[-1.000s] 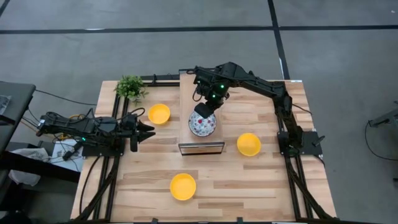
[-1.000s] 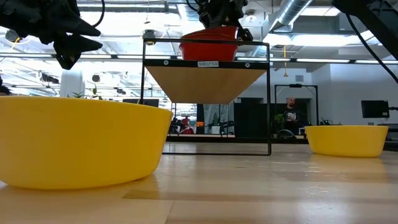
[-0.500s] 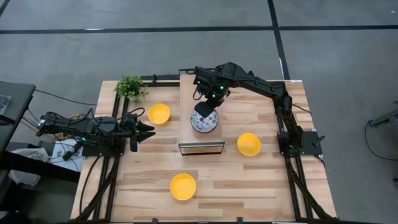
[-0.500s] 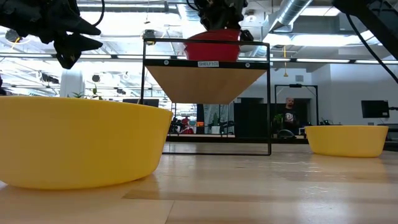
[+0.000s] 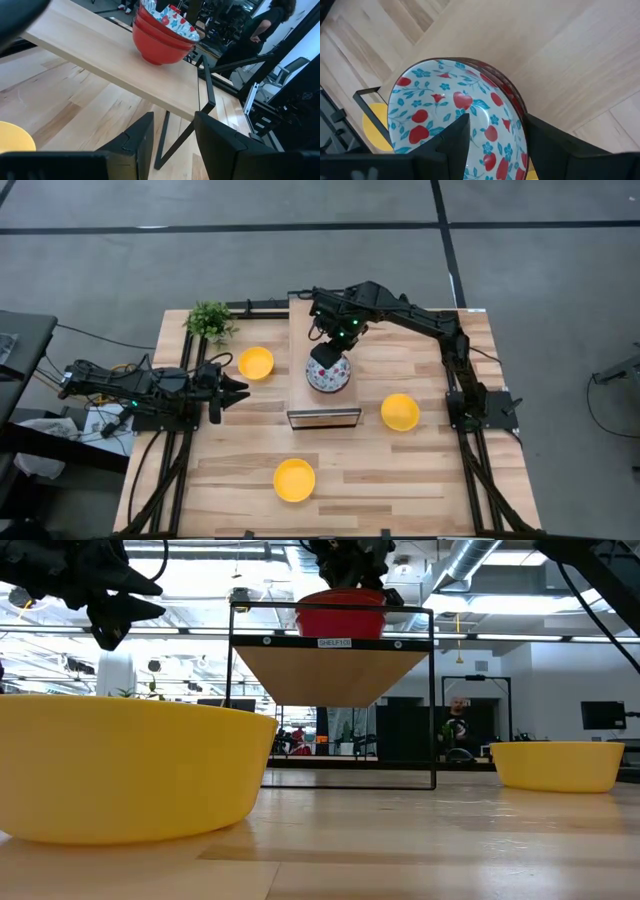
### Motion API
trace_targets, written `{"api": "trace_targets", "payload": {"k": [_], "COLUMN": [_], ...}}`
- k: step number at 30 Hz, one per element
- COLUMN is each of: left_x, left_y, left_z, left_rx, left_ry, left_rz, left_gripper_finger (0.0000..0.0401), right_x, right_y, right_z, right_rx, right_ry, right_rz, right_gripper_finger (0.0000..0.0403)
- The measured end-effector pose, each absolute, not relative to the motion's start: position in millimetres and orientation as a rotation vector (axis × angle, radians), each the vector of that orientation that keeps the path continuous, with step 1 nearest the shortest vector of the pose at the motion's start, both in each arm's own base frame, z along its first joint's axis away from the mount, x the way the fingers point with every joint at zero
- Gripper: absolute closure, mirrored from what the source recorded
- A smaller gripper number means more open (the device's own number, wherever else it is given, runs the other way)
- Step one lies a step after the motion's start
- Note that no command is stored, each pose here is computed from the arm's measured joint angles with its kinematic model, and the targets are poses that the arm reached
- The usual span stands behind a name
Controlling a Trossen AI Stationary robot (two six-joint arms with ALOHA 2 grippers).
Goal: Pick & Place Mini bowls
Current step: Stack the white patterned bowl on top of the white patterned bowl on the shelf
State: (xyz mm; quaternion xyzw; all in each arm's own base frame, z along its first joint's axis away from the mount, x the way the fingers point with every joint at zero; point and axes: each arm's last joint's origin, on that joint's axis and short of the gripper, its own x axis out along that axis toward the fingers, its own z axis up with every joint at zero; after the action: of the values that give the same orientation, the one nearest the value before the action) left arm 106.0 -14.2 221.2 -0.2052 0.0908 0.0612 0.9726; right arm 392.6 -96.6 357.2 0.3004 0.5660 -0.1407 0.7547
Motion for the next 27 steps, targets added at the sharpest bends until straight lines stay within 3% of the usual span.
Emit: {"api": "trace_targets", "payload": {"k": [27], "left_x": [106.2], "left_y": [-14.2], "left_z": [221.7], "left_rx": [-0.417], "left_ry": [0.176], "left_rz": [0.122], "left_gripper_finger": [0.0261], "right_x": [387.4], "right_y": [-88.5], "right_z": [361.8], "right_rx": [0.68], "right_ry": [1.265], "right_rz": [-0.246], "right_gripper_finger": [0.0232]}}
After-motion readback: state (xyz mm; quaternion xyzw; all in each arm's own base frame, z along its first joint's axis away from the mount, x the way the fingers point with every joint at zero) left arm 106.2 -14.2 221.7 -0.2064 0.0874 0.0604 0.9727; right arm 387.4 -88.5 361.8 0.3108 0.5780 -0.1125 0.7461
